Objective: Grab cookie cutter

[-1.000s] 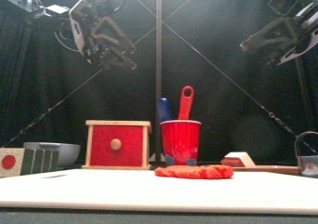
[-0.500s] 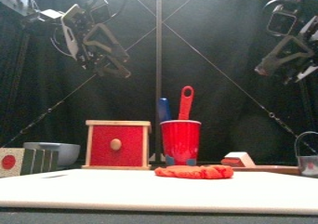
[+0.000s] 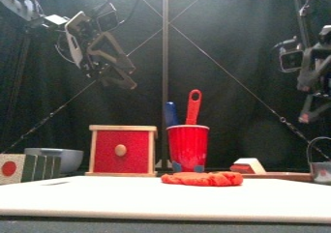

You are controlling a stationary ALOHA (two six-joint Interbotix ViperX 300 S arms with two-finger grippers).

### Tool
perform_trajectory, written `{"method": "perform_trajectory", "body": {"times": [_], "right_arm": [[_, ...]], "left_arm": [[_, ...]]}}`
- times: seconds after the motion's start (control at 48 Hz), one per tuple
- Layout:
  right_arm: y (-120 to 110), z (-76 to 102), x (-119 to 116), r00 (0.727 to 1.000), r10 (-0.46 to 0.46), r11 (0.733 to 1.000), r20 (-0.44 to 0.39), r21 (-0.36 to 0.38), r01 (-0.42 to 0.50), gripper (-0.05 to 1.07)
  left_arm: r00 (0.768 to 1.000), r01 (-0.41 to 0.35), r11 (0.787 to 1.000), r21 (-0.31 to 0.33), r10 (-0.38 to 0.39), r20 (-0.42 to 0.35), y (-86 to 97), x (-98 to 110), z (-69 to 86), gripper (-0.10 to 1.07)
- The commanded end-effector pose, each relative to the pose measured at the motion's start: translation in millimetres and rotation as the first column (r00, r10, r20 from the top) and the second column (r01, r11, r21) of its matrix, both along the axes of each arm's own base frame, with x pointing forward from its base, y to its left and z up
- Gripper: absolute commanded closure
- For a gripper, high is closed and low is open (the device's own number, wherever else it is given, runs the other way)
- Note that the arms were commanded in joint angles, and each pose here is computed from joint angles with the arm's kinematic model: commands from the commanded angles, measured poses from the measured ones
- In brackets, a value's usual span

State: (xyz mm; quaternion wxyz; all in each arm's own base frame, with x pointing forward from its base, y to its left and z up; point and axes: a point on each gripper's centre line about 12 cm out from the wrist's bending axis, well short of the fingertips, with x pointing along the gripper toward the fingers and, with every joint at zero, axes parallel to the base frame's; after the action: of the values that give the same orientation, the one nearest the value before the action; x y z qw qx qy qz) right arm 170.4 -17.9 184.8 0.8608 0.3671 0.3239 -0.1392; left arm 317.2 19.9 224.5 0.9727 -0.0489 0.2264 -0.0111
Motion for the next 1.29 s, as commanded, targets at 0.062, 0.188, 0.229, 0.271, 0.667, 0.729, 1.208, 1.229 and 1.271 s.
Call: {"method": "perform_trajectory", "body": {"times": [0.062,0.188,0.229,0.271,0.667,0.729,1.208,1.229,1.271], "right_arm": [[-8,-0.1,-6,0.993,-0.047,0.999,-0.110,0.022,0.050,-0.02],[-6,-3.2,-5,0.990,-0.067,0.996,-0.123,0.048,0.074,-0.02],[-3,-5.2,-5,0.990,-0.058,0.996,-0.130,0.055,0.066,-0.01],[-1,-7.5,-5,0.989,-0.046,0.997,-0.140,0.058,0.055,-0.01],[-3,-35.8,-1,0.972,-0.078,0.994,-0.219,0.059,0.093,0.00],[-4,-37.9,-1,0.970,-0.080,0.994,-0.230,0.057,0.096,0.00],[-6,-40.9,-2,0.967,-0.086,0.994,-0.239,0.046,0.100,0.13],[-6,-41.2,-2,0.967,-0.086,0.994,-0.241,0.046,0.100,0.16],[-6,-40.9,-2,0.967,-0.086,0.994,-0.239,0.048,0.101,0.21]], "left_arm": [[1.000,0.003,1.000,-0.001,-0.003,0.007,0.2,6,2.6,0.07],[1.000,0.003,1.000,-0.002,-0.003,0.000,0.4,7,0.2,0.07],[1.000,0.003,1.000,-0.004,-0.003,-0.002,0.4,7,-0.3,0.07],[1.000,0.003,1.000,-0.004,-0.003,-0.002,0.4,7,-0.3,0.07],[1.000,-0.002,1.000,-0.004,0.002,-0.002,1.9,7,-0.2,0.07],[1.000,-0.002,1.000,-0.004,0.002,-0.002,1.9,7,-0.2,0.07],[1.000,-0.004,1.000,-0.003,0.004,-0.007,2.8,6,-1.9,0.07],[1.000,-0.005,1.000,-0.004,0.005,-0.006,2.8,6,-1.9,0.07],[1.000,-0.005,1.000,-0.004,0.005,-0.006,2.8,6,-1.9,0.07]]}}
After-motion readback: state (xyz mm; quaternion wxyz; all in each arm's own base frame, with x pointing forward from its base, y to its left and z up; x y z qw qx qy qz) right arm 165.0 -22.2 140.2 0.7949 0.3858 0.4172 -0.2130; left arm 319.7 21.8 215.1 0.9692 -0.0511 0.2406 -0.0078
